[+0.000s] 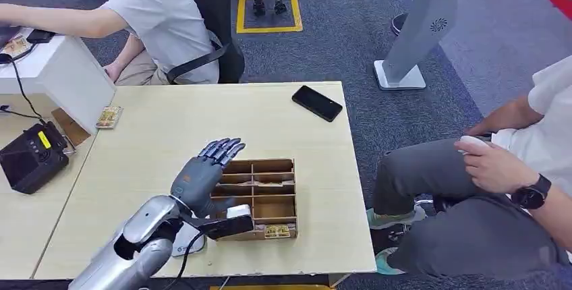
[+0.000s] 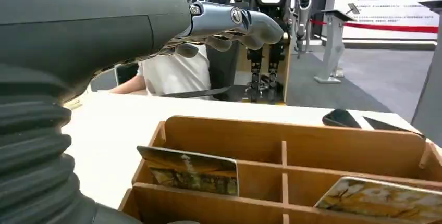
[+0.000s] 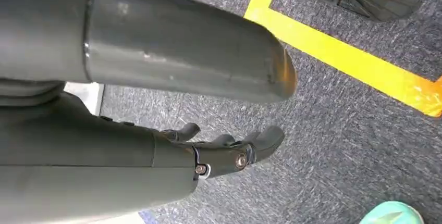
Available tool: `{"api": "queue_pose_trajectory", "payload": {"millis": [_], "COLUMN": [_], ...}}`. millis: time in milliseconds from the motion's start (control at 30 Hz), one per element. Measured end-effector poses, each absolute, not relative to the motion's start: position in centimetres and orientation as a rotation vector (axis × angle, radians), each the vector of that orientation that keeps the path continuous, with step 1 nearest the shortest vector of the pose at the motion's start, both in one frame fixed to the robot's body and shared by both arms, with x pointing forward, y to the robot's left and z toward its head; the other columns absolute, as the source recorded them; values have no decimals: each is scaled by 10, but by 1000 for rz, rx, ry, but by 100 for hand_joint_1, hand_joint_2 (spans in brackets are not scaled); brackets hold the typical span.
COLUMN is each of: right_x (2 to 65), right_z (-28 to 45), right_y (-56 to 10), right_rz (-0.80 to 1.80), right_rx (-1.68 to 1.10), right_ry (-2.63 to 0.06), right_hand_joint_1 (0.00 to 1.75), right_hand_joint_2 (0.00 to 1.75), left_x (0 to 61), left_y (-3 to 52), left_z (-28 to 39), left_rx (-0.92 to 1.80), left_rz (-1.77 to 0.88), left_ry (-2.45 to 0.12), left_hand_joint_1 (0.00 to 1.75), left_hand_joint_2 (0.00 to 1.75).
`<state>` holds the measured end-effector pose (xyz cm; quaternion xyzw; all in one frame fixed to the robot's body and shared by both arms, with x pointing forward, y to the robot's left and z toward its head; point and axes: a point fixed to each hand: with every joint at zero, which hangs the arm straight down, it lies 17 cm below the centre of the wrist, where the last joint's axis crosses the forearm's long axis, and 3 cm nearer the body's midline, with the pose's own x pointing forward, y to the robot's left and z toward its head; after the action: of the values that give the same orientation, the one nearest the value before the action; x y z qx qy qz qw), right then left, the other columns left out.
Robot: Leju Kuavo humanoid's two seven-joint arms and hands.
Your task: Pass the card to the sensor for recognition and then transmit it.
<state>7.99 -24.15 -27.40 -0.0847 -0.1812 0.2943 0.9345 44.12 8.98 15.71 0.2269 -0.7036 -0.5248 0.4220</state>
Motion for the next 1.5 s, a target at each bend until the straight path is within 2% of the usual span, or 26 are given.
{"api": "queue_pose_trajectory", "payload": {"millis": [1500], "right_x": [81], "right_z": [-274], "right_y": [-240], "right_rz": [601], "right_rx": [-170], "right_ry": [-379], "right_hand_joint_1": [0], "right_hand_joint_2": [0], "left_x": [444], "left_y": [89], "left_z": [160], "left_rx": [594], "left_rz": [-1312], "left_ry": [-1764], "left_hand_joint_1": [0], "left_hand_joint_2": [175]}}
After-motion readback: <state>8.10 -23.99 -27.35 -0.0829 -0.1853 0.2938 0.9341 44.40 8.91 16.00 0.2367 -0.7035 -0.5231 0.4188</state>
